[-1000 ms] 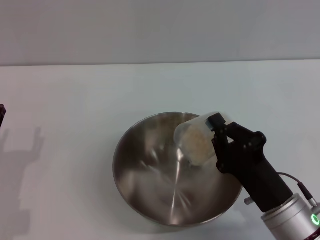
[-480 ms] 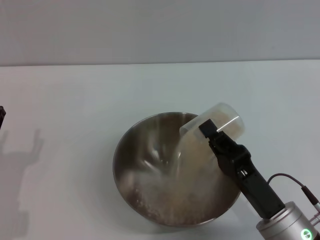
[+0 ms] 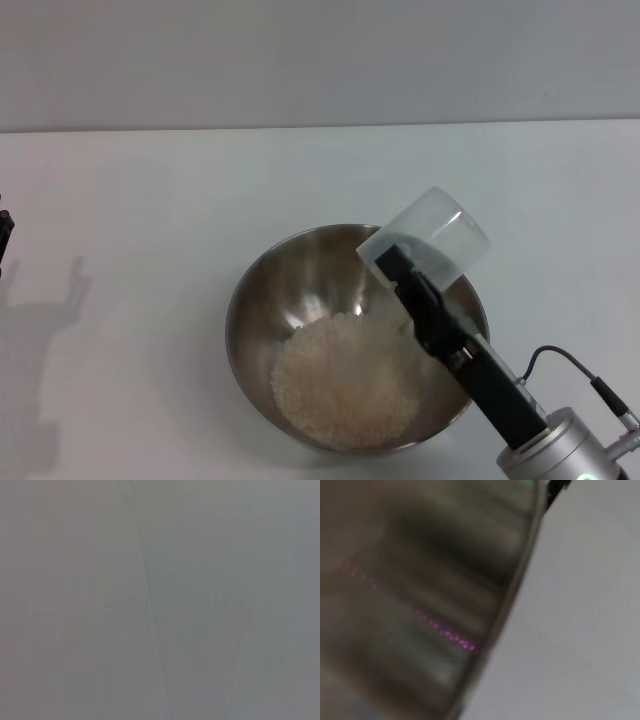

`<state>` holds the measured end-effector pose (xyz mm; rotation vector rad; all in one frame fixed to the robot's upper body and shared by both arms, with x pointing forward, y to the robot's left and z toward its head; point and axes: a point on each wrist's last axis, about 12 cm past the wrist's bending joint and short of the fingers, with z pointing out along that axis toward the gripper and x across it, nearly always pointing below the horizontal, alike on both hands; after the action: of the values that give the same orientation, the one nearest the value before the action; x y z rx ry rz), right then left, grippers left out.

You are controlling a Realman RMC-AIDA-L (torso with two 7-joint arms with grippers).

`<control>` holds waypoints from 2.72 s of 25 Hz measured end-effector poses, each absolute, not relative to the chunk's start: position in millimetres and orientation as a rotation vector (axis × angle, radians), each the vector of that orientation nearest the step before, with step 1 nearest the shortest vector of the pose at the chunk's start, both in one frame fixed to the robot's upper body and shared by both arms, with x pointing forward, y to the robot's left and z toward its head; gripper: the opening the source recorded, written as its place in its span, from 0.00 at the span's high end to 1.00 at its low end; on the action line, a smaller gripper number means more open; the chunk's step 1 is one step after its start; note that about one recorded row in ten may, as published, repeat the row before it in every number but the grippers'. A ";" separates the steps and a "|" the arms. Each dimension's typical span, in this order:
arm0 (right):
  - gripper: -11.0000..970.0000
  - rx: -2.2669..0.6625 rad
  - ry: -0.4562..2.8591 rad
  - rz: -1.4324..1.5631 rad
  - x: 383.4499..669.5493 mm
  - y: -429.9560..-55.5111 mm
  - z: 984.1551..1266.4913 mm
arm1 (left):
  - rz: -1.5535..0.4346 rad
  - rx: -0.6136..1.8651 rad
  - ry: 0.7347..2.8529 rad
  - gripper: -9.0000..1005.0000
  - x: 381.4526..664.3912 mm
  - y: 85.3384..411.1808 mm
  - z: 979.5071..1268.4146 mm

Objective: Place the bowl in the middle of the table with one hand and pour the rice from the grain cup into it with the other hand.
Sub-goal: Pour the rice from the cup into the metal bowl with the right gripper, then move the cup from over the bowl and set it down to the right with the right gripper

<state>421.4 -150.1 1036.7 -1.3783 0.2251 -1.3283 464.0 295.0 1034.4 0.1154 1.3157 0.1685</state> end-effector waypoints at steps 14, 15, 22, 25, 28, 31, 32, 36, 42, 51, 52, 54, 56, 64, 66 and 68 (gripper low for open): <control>0.90 -1.417 0.129 -1.338 416.5 -141.6 1035.1 | 0.169 0.116 1.318 0.19 463.2 295.1 1034.0; 0.90 -1.397 0.160 -1.315 416.7 -141.3 1036.8 | 0.169 0.116 1.318 0.19 463.0 295.0 1033.8; 0.89 -1.106 0.478 -0.975 416.3 -143.6 1054.5 | 0.168 0.117 1.319 0.19 462.9 294.9 1033.8; 0.89 -0.967 0.610 -0.792 416.2 -147.5 1059.4 | 0.168 0.117 1.319 0.19 462.9 294.9 1033.8; 0.89 -0.872 0.708 -0.679 417.3 -152.3 1060.6 | 0.167 0.117 1.317 0.19 463.4 294.6 1034.0; 0.89 -0.750 0.788 -0.541 417.7 -159.2 1063.3 | 0.167 0.118 1.317 0.19 463.7 294.5 1034.2; 0.88 -0.694 0.814 -0.482 417.7 -163.0 1064.5 | 0.167 0.118 1.317 0.19 463.8 294.5 1034.2; 0.88 -0.461 0.895 -0.252 418.7 -184.8 1066.3 | 0.167 0.117 1.317 0.19 463.6 294.6 1034.1; 0.87 -0.235 0.957 0.065 420.6 -225.3 1057.9 | 0.168 0.117 1.318 0.19 463.1 294.8 1033.8; 0.86 -0.147 1.047 0.065 419.0 -263.7 1044.9 | 0.166 0.120 1.317 0.19 463.8 294.3 1034.0; 0.86 -0.129 1.069 0.068 419.8 -269.7 1042.4 | 0.166 0.120 1.318 0.19 463.9 294.2 1033.9; 0.86 -0.104 1.123 0.063 421.7 -281.7 1036.6 | 0.165 0.120 1.320 0.19 464.0 294.2 1033.7; 0.86 -0.095 1.178 0.062 425.1 -289.6 1030.9 | 0.165 0.121 1.321 0.19 464.1 294.1 1033.6; 0.85 -0.137 1.387 0.091 454.3 -291.6 1012.3 | 0.156 0.129 1.323 0.19 464.7 291.5 1033.2; 0.85 -0.152 1.422 0.097 460.9 -289.0 1009.6 | 0.153 0.131 1.323 0.19 464.8 290.8 1033.1; 0.85 -0.165 1.458 0.102 468.0 -286.4 1006.9 | 0.153 0.132 1.323 0.19 464.8 290.6 1033.1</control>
<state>468.0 -286.4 1006.9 -0.1649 1.4577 0.1017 464.8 290.6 1033.1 0.1315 1.3232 0.1526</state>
